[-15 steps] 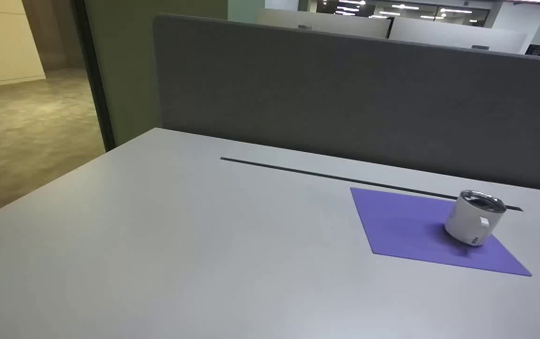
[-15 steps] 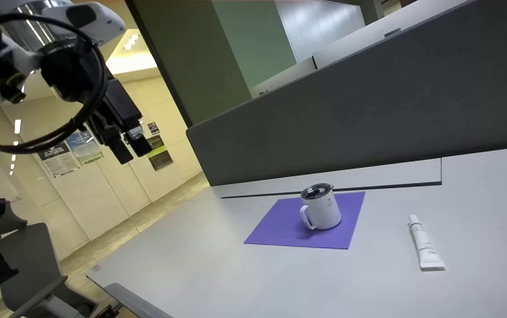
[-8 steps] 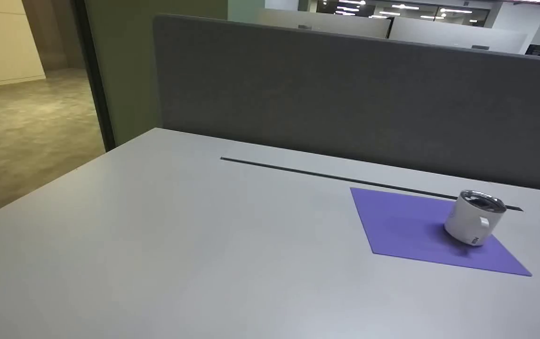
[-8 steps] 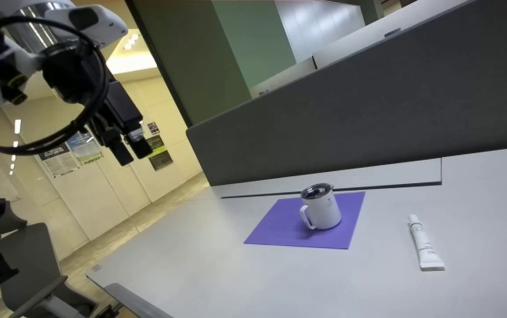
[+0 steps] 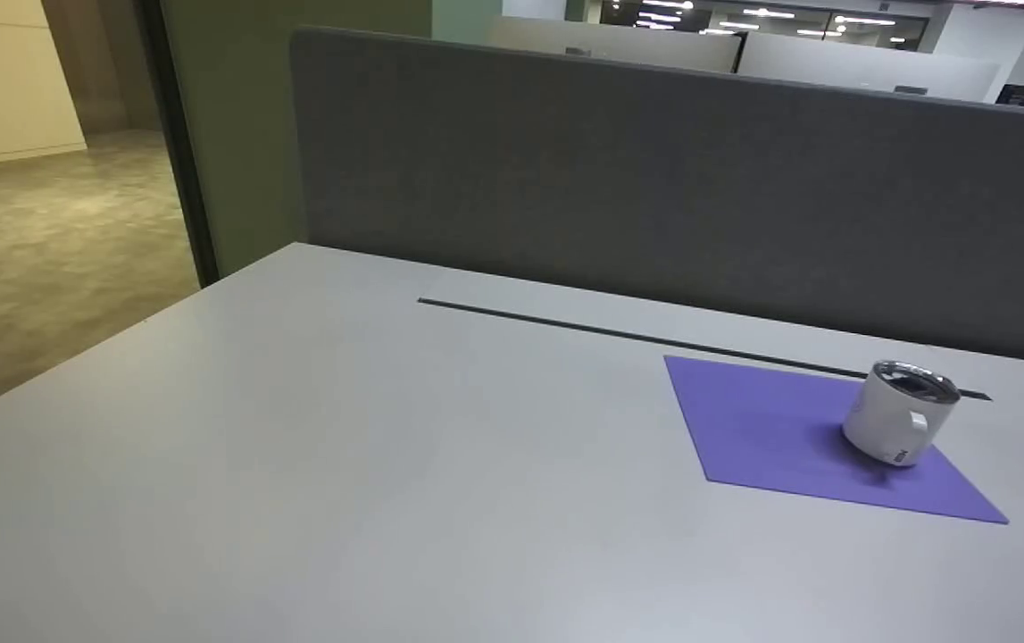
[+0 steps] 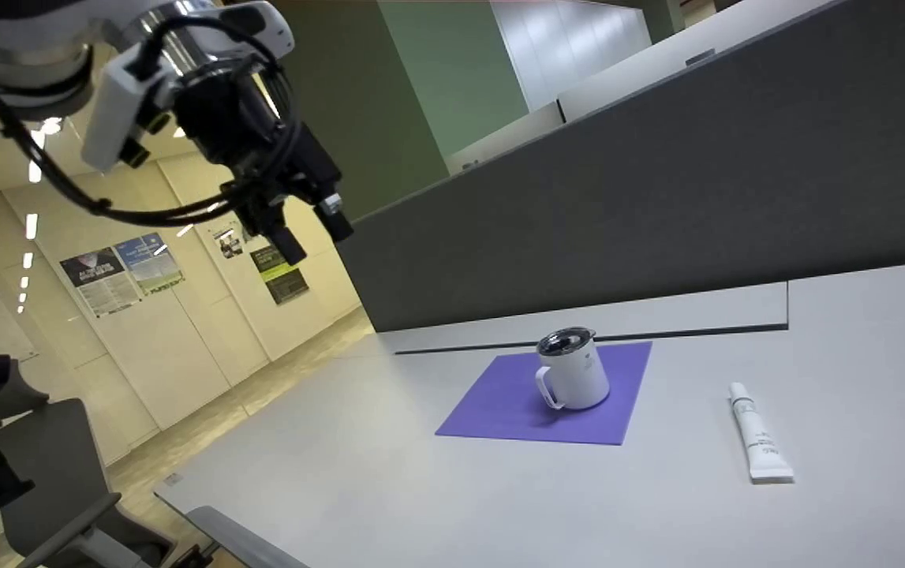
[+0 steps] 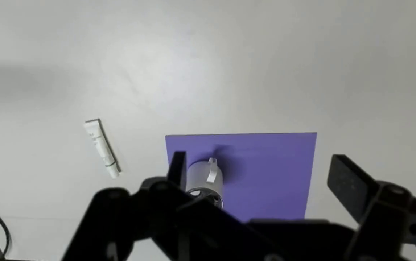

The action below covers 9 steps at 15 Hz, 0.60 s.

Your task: Move the black thing on top of the mug

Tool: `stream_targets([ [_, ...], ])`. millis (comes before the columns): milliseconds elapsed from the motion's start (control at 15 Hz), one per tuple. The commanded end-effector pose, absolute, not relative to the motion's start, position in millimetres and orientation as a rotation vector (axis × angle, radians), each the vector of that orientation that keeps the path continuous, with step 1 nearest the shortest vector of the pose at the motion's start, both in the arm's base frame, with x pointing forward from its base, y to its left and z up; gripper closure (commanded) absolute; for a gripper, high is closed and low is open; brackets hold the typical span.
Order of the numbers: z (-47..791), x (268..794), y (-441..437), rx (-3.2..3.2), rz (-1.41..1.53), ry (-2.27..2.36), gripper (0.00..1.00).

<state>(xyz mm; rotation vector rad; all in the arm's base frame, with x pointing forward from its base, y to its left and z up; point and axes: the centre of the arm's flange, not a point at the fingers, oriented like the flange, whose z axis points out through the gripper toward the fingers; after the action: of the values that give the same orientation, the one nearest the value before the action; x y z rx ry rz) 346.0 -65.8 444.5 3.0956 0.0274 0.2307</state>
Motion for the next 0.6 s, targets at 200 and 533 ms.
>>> stream_targets([
  [200, 429, 489, -67, 2.951, 0.269, 0.312, 0.00],
  [533, 408, 511, -59, 2.903, 0.303, 0.351, 0.00],
])
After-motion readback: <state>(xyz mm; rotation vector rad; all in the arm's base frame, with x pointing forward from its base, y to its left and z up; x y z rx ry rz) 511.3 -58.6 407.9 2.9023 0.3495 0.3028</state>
